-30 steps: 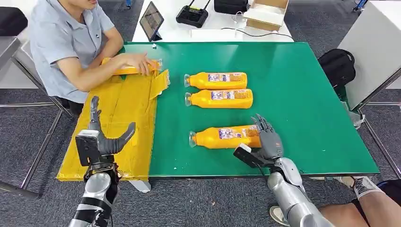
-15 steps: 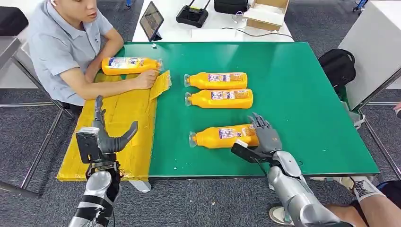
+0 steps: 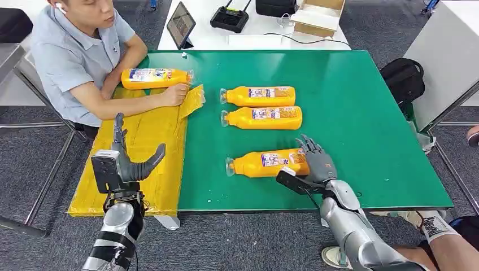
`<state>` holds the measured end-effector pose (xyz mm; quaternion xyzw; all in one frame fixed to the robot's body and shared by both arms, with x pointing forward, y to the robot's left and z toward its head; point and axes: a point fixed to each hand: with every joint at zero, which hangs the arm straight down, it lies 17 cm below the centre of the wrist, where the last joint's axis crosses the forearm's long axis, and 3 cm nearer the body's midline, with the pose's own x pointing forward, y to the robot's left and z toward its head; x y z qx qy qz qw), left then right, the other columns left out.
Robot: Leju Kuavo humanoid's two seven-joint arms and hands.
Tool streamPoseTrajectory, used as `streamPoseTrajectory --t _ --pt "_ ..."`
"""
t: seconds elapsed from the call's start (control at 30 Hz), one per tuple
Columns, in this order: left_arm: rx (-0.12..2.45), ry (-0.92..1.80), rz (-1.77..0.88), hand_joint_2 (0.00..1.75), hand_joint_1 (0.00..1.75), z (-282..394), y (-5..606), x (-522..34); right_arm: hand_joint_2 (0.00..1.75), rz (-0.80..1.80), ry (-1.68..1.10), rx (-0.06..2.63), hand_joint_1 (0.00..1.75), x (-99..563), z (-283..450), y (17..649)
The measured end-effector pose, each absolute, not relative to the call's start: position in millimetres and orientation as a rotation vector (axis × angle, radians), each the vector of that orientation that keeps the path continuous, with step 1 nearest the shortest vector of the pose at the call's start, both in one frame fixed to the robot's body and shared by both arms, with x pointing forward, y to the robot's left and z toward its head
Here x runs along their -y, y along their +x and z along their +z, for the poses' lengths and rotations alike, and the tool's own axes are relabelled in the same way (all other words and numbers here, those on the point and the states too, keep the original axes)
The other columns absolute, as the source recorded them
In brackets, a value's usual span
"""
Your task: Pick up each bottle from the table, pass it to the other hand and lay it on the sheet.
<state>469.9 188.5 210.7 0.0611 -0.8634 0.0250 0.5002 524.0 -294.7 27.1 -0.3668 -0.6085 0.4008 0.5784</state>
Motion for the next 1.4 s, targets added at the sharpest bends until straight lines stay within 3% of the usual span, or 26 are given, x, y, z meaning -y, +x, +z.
streamPoseTrajectory --t 0.17,0.2,0.3,0.4,0.57,0.63,0.87,1.4 --pt "2.069 0.105 0.077 1.75 0.0 208 473 -187 1.75 0.979 -0.841 1.398 0.0 290 26 530" --pt "2.064 0.098 0.08 1.75 0.0 207 473 -187 1.75 0.988 -0.826 1.388 1.55 289 25 531" --pt "2.06 0.083 0.083 1.75 0.0 207 474 -186 1.75 1.017 -0.782 1.354 1.62 286 17 530" --pt "2.049 0.069 0.094 1.75 0.0 204 475 -187 1.75 1.056 -0.734 1.297 1.47 285 7 531" --pt "2.03 0.062 0.084 1.75 0.0 194 470 -188 1.75 1.092 -0.729 1.236 1.71 290 2 532" --pt "2.023 0.058 0.082 1.75 0.0 191 467 -188 1.75 1.106 -0.711 1.208 1.64 290 -4 530" --pt "2.008 0.055 0.072 1.75 0.0 184 464 -190 1.75 1.132 -0.665 1.167 1.75 290 -11 528" --pt "2.013 -0.041 0.126 1.75 0.0 189 463 -188 1.75 0.909 -0.454 1.383 1.75 274 -1 516"
